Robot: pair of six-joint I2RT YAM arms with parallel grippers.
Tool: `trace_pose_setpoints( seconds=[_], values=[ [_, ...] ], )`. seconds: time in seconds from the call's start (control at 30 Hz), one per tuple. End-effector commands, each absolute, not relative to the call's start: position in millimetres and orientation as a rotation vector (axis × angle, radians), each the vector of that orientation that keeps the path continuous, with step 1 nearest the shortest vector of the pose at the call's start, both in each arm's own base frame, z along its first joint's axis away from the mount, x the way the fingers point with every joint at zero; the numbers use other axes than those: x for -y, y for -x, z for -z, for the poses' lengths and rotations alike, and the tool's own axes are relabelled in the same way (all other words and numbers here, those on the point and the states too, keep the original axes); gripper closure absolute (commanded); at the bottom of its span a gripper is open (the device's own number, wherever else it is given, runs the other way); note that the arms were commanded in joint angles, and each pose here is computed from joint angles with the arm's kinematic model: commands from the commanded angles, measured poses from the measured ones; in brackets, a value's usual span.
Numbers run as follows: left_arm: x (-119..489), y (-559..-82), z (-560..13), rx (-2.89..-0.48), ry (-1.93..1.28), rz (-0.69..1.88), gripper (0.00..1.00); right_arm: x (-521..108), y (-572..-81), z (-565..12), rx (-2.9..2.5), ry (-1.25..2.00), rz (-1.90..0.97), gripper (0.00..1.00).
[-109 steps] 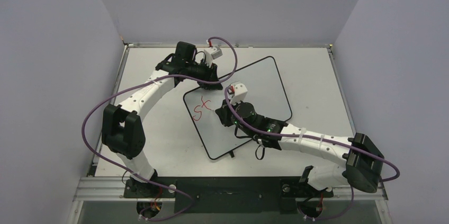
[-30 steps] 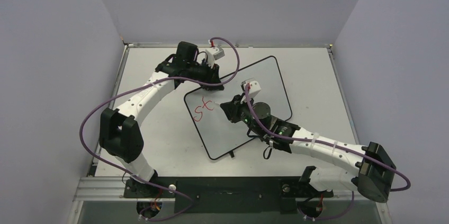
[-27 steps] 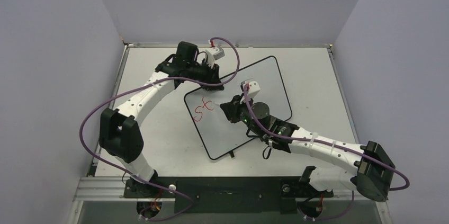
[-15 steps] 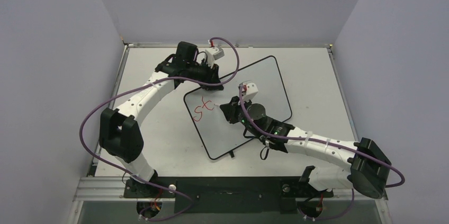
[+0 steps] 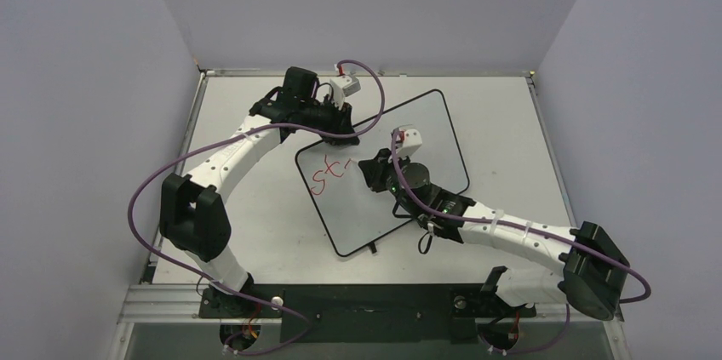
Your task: Write a sentence on the whiteboard
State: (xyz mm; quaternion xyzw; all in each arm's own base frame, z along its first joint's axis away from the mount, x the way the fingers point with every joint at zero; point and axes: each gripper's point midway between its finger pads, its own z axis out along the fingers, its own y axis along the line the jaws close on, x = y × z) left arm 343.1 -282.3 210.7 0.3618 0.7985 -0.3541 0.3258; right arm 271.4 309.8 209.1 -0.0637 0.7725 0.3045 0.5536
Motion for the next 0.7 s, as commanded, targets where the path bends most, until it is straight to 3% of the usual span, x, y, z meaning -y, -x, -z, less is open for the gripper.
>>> trace_pose_setpoints(
  seconds=[0.0, 0.67],
  values=[
    [269.2, -364.0, -218.7, -2.008, -1.006, 0.709, 1.00, -289.9, -290.9, -201.2, -1.852, 0.097, -0.583, 1.00],
    [267.3, -366.1, -217.5, -2.013, -1.001, 0.685, 1.00, -331.4, -266.3, -193.8, -1.873, 0.245, -0.690, 1.00]
  ],
)
